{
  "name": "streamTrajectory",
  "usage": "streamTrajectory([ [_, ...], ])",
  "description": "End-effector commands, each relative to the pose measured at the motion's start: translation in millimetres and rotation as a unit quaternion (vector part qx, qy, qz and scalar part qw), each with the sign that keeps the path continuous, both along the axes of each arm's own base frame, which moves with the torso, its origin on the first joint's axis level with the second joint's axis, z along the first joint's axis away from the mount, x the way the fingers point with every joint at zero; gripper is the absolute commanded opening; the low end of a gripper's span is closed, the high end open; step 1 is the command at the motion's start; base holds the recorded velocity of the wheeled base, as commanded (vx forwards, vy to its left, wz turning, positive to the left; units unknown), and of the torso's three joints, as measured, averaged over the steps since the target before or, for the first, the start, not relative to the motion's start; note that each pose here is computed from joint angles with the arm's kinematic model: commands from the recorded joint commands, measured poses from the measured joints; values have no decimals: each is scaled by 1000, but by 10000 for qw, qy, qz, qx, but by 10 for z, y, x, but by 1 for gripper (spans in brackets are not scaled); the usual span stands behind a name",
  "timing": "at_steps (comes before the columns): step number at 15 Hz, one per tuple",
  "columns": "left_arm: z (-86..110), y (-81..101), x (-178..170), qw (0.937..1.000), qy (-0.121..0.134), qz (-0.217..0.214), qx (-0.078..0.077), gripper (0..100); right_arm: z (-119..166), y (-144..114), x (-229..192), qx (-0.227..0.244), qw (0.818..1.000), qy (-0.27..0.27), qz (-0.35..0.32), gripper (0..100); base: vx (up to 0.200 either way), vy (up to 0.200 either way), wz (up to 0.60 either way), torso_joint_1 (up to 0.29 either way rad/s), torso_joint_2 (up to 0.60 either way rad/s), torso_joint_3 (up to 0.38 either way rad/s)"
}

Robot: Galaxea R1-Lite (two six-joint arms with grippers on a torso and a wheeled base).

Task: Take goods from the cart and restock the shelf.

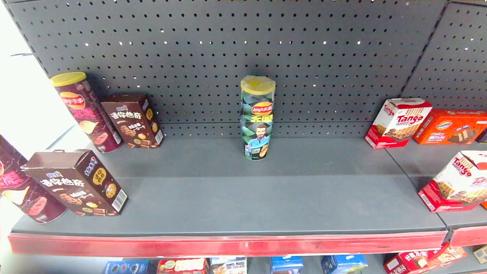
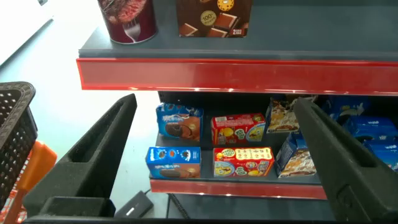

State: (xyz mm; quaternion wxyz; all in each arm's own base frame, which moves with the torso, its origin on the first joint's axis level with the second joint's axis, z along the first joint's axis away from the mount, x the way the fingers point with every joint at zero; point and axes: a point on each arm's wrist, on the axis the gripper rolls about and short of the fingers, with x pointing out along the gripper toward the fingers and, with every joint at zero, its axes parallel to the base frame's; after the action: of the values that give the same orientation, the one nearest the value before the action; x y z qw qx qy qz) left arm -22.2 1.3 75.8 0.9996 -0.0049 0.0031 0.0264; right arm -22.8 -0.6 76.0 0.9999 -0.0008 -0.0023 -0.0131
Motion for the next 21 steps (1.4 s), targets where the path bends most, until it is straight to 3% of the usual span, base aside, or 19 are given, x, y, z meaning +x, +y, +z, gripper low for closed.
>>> streamTrajectory([
  [1, 0, 0, 1, 10000, 6, 5, -4, 100, 0, 0, 1, 1, 10000, 8, 0, 100, 0, 0, 0, 0, 0, 0],
  [5, 0, 0, 1, 10000, 6, 5, -4, 100, 0, 1, 1, -15, 10000, 8, 31, 100, 0, 0, 0, 0, 0, 0],
  [15, 0, 0, 1, 10000, 6, 5, -4, 100, 0, 1, 0, -7, 10000, 1, 23, 100, 0, 0, 600, 3, 3, 3],
  [21, 0, 0, 1, 10000, 7, -3, 4, 100, 0, 1, 0, -7, 10000, 1, 23, 100, 0, 0, 0, 0, 0, 0],
])
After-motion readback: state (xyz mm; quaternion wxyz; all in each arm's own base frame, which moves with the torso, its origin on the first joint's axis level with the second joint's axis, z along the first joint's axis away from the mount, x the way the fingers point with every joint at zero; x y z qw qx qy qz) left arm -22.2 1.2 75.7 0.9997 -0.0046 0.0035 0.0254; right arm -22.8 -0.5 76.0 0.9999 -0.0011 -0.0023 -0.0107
